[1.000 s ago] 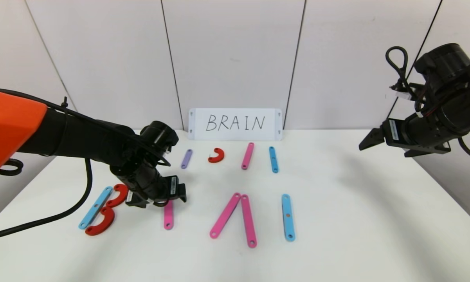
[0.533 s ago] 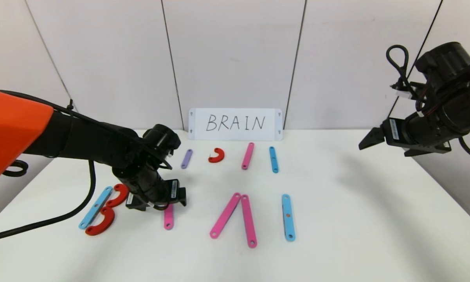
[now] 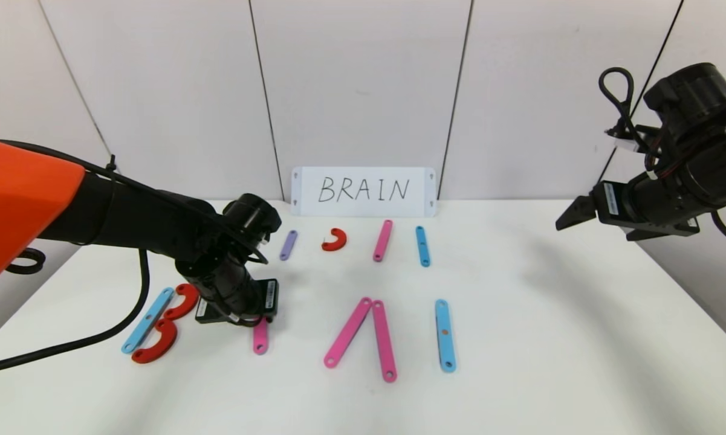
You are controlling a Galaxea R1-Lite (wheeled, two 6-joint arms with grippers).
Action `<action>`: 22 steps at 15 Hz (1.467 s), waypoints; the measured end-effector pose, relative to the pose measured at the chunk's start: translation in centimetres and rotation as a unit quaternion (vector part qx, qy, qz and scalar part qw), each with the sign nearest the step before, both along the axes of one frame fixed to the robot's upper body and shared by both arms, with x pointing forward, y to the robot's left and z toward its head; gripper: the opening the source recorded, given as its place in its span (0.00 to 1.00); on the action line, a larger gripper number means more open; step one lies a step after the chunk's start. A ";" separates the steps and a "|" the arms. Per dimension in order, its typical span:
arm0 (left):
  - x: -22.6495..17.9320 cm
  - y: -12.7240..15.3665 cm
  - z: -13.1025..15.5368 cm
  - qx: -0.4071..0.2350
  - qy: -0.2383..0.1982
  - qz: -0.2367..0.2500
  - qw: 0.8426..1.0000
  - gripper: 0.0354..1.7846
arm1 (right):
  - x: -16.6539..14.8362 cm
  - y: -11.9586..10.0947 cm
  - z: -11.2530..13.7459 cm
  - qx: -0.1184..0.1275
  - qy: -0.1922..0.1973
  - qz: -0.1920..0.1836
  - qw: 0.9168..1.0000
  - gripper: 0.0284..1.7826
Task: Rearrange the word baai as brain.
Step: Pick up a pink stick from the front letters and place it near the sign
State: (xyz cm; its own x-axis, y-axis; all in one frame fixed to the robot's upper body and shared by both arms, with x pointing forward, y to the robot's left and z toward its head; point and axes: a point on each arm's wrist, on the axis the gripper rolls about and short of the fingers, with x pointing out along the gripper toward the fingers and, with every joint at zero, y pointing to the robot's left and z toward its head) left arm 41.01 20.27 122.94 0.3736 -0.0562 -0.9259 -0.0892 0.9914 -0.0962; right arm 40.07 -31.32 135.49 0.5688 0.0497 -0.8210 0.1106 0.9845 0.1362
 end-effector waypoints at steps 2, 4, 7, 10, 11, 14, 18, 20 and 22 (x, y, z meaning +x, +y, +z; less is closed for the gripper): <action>-0.1 -0.1 -0.1 0.011 -0.003 0.002 1.000 0.26 | 0.0 0.0 0.0 0.000 0.000 0.000 1.000 0.98; -0.2 -0.2 -0.2 0.014 -0.004 0.000 1.000 0.16 | 0.0 0.0 0.0 0.000 -0.001 0.000 1.000 0.98; -0.1 -0.3 -0.1 0.012 -0.008 0.000 1.000 0.15 | 0.0 0.0 0.0 0.000 0.000 0.000 1.000 0.98; 0.1 -0.5 0.5 0.003 -0.029 -0.001 1.000 0.15 | 0.0 0.0 0.0 -0.001 0.000 0.001 1.000 0.98; 0.2 -0.5 0.8 0.000 -0.039 -0.005 0.999 0.15 | 0.0 0.0 0.0 -0.001 0.000 0.001 1.000 0.98; 0.5 -0.6 1.6 0.000 -0.062 -0.023 0.998 0.15 | 0.1 0.0 -0.1 -0.001 0.001 0.001 1.000 0.98; 2.1 -1.4 3.5 -0.012 -0.103 -0.039 0.994 0.15 | 0.2 -0.1 -0.3 -0.002 0.003 -0.001 1.000 0.98; 3.6 -2.1 4.6 -0.020 -0.132 -0.045 0.990 0.15 | 0.3 -0.2 -0.3 -0.002 0.004 -0.003 1.000 0.98; 5.0 -3.2 5.7 -0.026 -0.157 -0.060 0.985 0.15 | 0.3 -0.4 -0.3 -0.002 0.003 -0.005 1.000 0.98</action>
State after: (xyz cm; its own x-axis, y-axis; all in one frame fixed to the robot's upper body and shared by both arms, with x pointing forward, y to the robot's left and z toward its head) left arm 45.96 17.06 128.67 0.6295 -0.1625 -0.7598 0.0708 0.9858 -0.1521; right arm 40.40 -31.70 135.20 0.5642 0.0403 -0.8246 0.1217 0.9838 0.1314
